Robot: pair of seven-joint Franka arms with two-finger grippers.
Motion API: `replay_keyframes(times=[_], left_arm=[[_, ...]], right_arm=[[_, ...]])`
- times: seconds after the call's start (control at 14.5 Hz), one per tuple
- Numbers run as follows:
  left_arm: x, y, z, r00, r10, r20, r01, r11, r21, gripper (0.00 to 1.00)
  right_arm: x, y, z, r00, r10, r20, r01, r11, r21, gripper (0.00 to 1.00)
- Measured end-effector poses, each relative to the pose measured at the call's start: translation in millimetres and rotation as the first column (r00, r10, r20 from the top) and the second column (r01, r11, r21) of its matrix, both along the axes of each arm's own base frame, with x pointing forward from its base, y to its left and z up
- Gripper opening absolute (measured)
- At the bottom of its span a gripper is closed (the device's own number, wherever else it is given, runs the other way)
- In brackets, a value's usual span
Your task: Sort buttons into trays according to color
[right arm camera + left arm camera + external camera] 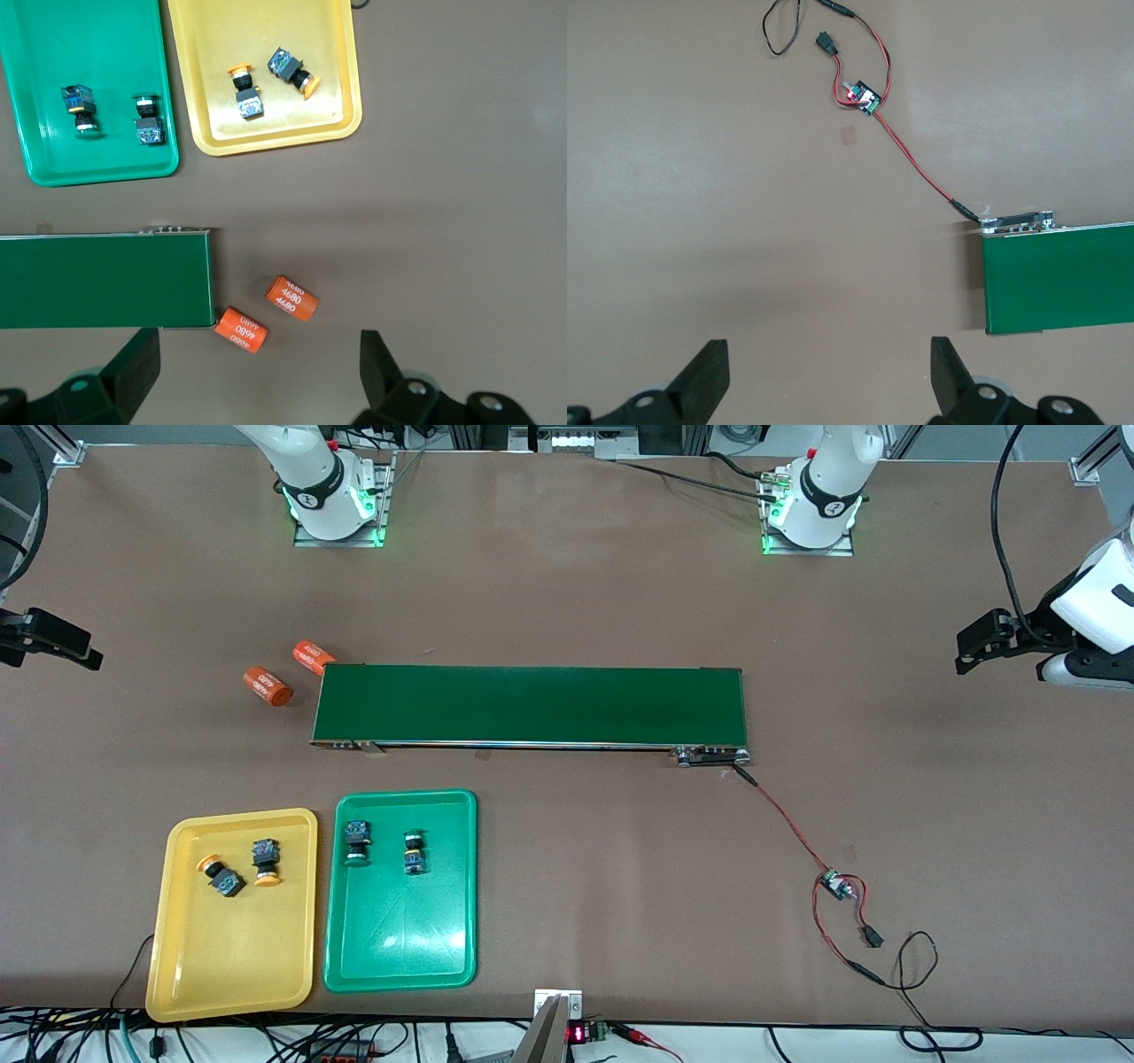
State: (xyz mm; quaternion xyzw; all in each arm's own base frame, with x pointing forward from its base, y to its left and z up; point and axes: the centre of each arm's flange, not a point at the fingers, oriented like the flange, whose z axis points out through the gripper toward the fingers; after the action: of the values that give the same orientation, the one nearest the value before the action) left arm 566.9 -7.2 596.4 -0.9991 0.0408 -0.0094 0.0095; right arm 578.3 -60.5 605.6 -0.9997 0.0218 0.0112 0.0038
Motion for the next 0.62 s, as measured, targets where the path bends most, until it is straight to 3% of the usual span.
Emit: replay_keyframes(times=[0.62], left_arm=[[-0.2,0.0,-0.1,1.0,0.0,-0.002,0.0,1.0,0.0,1.0]], right_arm=[[-40.0,-2.6,10.2,1.0,-0.004,0.006,0.004,1.0,-0.007,1.0]])
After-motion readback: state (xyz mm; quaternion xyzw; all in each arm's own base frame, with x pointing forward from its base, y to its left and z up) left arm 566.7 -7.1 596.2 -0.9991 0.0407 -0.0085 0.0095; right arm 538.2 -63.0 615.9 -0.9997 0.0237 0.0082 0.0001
